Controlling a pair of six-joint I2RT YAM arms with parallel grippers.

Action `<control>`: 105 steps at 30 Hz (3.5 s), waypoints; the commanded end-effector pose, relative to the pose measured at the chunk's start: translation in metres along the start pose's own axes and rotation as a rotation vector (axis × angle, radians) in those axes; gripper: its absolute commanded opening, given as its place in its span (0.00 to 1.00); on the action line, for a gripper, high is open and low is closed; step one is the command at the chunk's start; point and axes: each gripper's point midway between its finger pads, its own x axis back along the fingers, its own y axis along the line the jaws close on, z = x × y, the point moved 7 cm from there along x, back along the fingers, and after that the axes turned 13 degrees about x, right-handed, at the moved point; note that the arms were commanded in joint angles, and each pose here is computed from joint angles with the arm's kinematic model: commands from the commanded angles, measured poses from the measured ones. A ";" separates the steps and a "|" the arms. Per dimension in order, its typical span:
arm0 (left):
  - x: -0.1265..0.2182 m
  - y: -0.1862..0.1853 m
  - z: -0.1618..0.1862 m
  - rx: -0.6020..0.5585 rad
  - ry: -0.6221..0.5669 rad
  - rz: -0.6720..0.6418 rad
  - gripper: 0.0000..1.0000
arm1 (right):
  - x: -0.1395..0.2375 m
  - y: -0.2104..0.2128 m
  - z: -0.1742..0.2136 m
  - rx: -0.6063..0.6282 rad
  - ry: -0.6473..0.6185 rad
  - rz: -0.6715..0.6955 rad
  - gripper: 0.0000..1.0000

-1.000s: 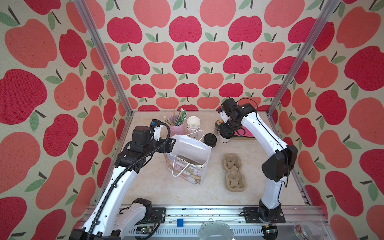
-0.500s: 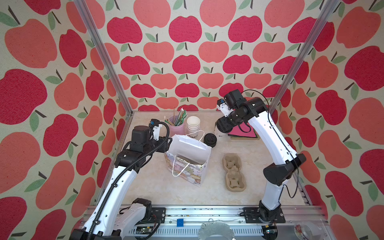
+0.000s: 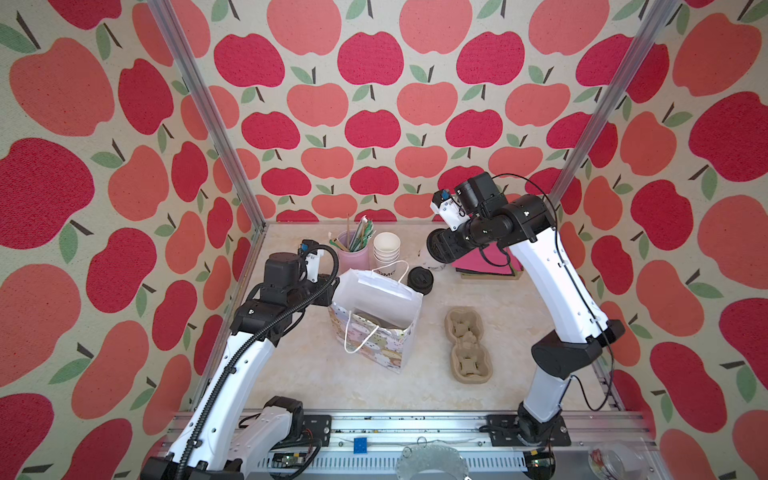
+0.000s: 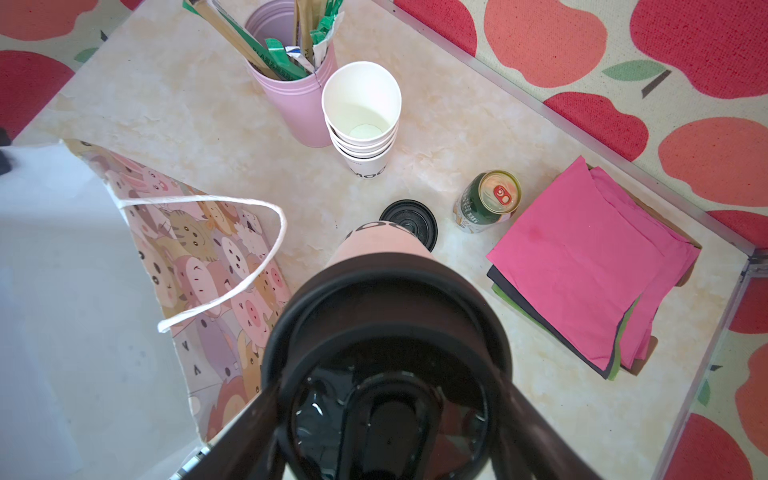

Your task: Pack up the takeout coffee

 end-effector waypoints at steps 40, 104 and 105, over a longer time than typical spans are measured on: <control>-0.006 0.002 -0.001 0.023 0.004 0.011 0.13 | 0.046 0.121 -0.036 0.298 -0.213 -0.244 0.67; -0.005 0.008 0.005 0.037 0.006 -0.005 0.12 | -0.109 0.187 0.035 0.400 0.357 -0.326 0.68; -0.005 0.009 0.005 0.037 0.006 -0.006 0.12 | -0.110 0.186 0.036 0.399 0.362 -0.325 0.68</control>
